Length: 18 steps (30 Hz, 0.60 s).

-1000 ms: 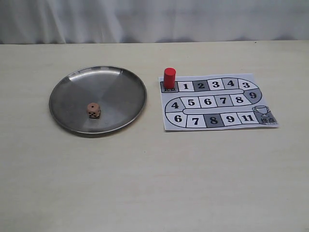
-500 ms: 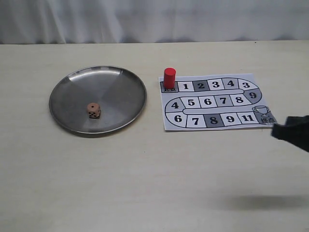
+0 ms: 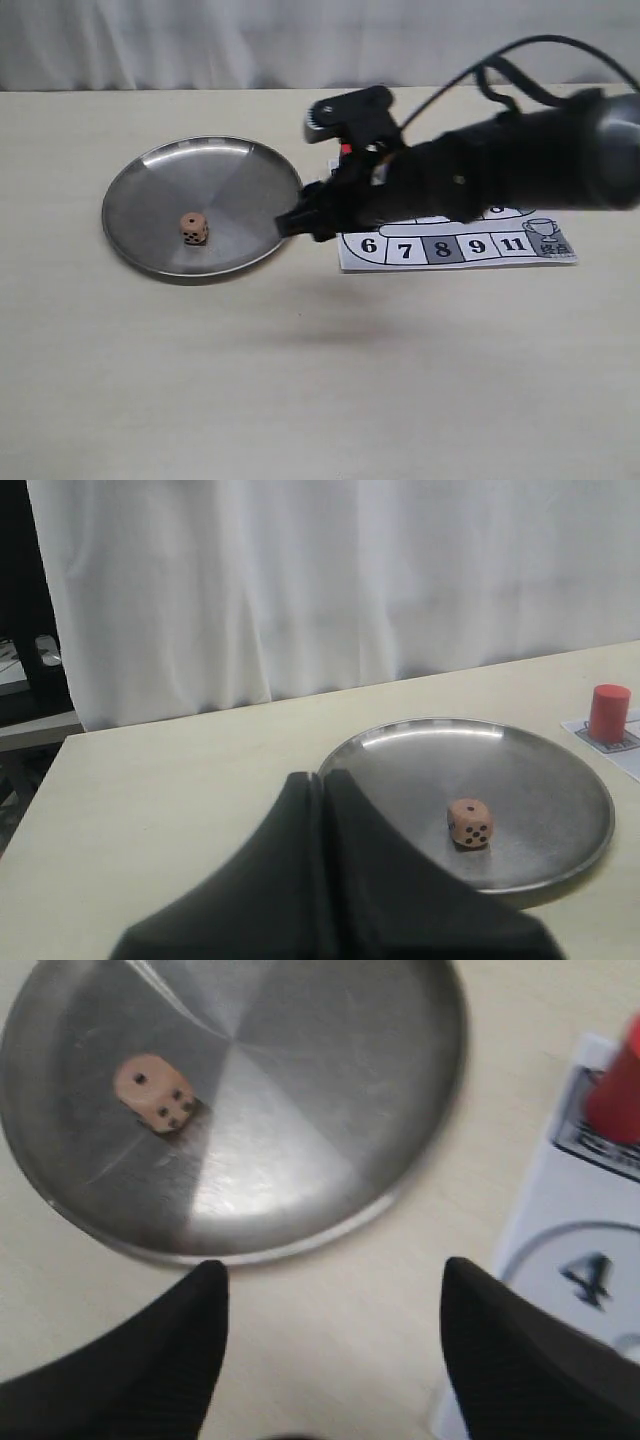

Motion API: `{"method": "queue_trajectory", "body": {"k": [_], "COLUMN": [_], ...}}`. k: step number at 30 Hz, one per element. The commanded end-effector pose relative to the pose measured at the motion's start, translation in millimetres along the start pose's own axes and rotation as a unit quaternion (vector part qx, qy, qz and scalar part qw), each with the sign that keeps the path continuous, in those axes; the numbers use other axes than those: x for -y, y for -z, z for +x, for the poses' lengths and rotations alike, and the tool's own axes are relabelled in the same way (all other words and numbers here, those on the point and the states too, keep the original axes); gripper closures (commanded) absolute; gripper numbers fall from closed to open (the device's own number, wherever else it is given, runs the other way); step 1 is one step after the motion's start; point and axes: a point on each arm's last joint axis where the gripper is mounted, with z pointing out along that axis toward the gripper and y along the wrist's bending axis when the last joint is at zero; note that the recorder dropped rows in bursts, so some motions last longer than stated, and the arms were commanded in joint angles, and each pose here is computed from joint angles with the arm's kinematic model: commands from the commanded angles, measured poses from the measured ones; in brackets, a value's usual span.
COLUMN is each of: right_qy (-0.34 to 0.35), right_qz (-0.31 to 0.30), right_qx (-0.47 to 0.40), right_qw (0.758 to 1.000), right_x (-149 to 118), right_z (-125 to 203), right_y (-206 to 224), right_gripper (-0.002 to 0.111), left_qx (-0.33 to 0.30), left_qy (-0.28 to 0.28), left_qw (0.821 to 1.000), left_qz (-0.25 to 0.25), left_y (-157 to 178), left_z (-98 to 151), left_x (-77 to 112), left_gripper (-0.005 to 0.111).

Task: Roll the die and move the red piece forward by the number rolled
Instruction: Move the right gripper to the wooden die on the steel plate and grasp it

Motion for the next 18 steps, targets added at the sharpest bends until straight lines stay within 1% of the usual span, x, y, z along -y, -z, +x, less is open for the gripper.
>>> {"method": "queue_trajectory", "body": {"k": [1, 2, 4, 6, 7, 9, 10, 11, 13, 14, 16, 17, 18], "right_qy": [0.044, 0.046, 0.047, 0.039, 0.037, 0.062, 0.087, 0.103, 0.104, 0.101, 0.096, 0.106, 0.109], "right_qz": [-0.028, -0.035, -0.042, -0.049, -0.054, -0.065, -0.070, -0.071, -0.068, -0.066, -0.062, -0.062, -0.063], "right_qx": [-0.023, -0.033, -0.047, -0.053, -0.052, -0.053, -0.056, -0.060, -0.065, -0.064, -0.063, -0.063, -0.065], "right_qw": [0.998, 0.998, 0.997, 0.997, 0.997, 0.995, 0.992, 0.990, 0.990, 0.991, 0.992, 0.990, 0.990], "right_x": [-37, -45, -53, -59, -62, -75, -81, -84, -81, -76, -69, -69, -69], "right_z": [-38, -48, -60, -65, -66, -65, -62, -57, -55, -56, -57, -57, -57], "right_y": [-51, -65, -88, -109, -116, -130, -137, -142, -146, -146, -147, -147, -147], "right_gripper": [0.039, 0.039, 0.039, 0.039, 0.039, 0.039, 0.039, 0.039, 0.040, 0.044, 0.061, 0.073, 0.079], "left_qx": [0.004, 0.004, 0.004, 0.004, 0.004, 0.004, 0.004, 0.004, 0.004, 0.004, 0.004, 0.004, 0.004], "left_qy": [0.003, 0.003, 0.003, 0.003, 0.003, 0.003, 0.003, 0.003, 0.003, 0.003, 0.003, 0.003, 0.003], "left_qw": [1.000, 1.000, 1.000, 1.000, 1.000, 1.000, 1.000, 1.000, 1.000, 1.000, 1.000, 1.000, 1.000], "left_qz": [0.001, 0.001, 0.001, 0.001, 0.001, 0.001, 0.001, 0.001, 0.001, 0.001, 0.001, 0.001, 0.001], "left_y": [0, 0, 0, 0, 0, 0, 0, 0, 0, 0, 0, 0, 0], "left_z": [0, 0, 0, 0, 0, 0, 0, 0, 0, 0, 0, 0, 0], "left_x": [0.2, 0.2, 0.2, 0.2, 0.2, 0.2, 0.2, 0.2, 0.2, 0.2, 0.2, 0.2, 0.2], "left_gripper": [0.107, 0.107, 0.107, 0.107, 0.107, 0.107, 0.107, 0.107, 0.107, 0.107, 0.107, 0.107, 0.107]}}
